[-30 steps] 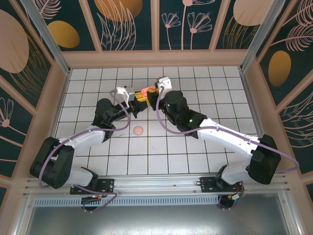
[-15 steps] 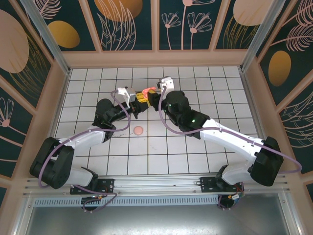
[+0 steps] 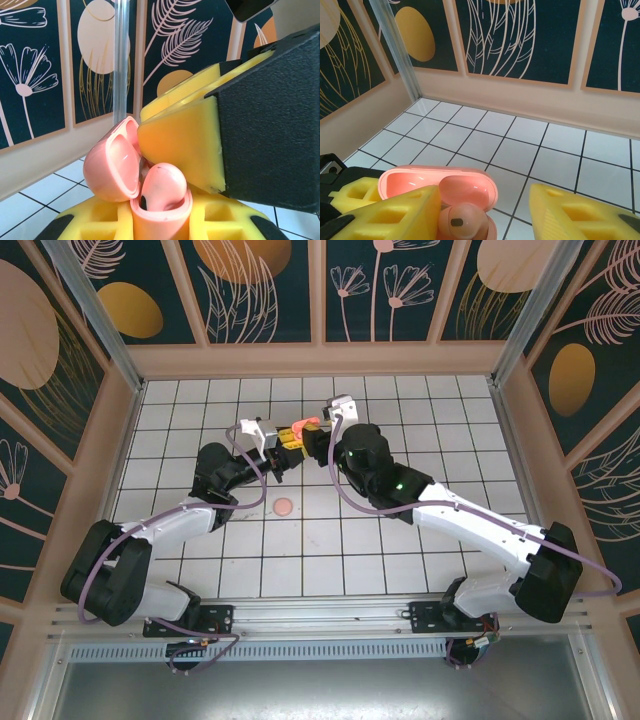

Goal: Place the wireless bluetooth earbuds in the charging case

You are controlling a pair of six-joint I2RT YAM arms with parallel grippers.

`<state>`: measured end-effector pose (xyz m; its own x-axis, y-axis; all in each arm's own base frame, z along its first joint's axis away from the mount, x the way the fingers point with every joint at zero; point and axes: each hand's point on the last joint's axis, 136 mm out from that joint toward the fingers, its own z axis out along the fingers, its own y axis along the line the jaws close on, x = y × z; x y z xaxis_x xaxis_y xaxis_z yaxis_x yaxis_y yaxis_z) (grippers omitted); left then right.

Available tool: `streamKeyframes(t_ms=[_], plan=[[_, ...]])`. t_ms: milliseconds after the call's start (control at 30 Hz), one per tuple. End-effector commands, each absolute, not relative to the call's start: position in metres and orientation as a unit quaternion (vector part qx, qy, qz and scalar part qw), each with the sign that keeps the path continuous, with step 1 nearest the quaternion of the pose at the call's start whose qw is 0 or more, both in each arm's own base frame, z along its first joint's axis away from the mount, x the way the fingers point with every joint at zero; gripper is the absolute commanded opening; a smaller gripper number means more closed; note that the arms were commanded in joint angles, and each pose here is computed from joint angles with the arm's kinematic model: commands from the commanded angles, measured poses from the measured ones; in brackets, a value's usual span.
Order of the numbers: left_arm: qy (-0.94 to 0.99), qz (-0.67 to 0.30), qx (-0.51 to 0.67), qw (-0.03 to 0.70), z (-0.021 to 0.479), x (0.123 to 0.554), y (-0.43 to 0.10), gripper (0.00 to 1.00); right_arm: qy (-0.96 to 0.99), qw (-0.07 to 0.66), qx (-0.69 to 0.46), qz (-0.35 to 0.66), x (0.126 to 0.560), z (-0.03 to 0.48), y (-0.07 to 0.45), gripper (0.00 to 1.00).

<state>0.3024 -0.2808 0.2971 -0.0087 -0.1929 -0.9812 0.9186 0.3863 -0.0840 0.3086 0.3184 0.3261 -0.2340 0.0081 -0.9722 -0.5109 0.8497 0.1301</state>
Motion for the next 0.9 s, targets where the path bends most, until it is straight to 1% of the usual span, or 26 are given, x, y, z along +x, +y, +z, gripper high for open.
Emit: streamKeyframes(t_ms=[0,133,167,400,567,733,867], plan=[[0.498,-0.452,0.355,0.649,0.323,0.285,-0.286,0.00,0.759,0.576,-0.184,0.241,0.299,0.325,0.327,0.49],[0.499,-0.451,0.356,0.649,0.322,0.286,-0.286,0.00,0.764,0.570,-0.182,0.241,0.301,0.317,0.322,0.47],[0.499,-0.450,0.356,0.649,0.323,0.286,-0.286,0.00,0.765,0.568,-0.183,0.243,0.301,0.317,0.321,0.45],[0.501,-0.447,0.357,0.649,0.321,0.288,-0.287,0.00,0.761,0.558,-0.205,0.261,0.293,0.313,0.320,0.38],[0.503,-0.448,0.355,0.648,0.321,0.290,-0.287,0.00,0.762,0.556,-0.205,0.261,0.294,0.311,0.319,0.40],[0.503,-0.448,0.355,0.648,0.321,0.291,-0.288,0.00,0.761,0.556,-0.205,0.264,0.293,0.314,0.318,0.48],[0.505,-0.448,0.354,0.648,0.320,0.292,-0.288,0.00,0.760,0.558,-0.202,0.266,0.292,0.317,0.315,0.48]])
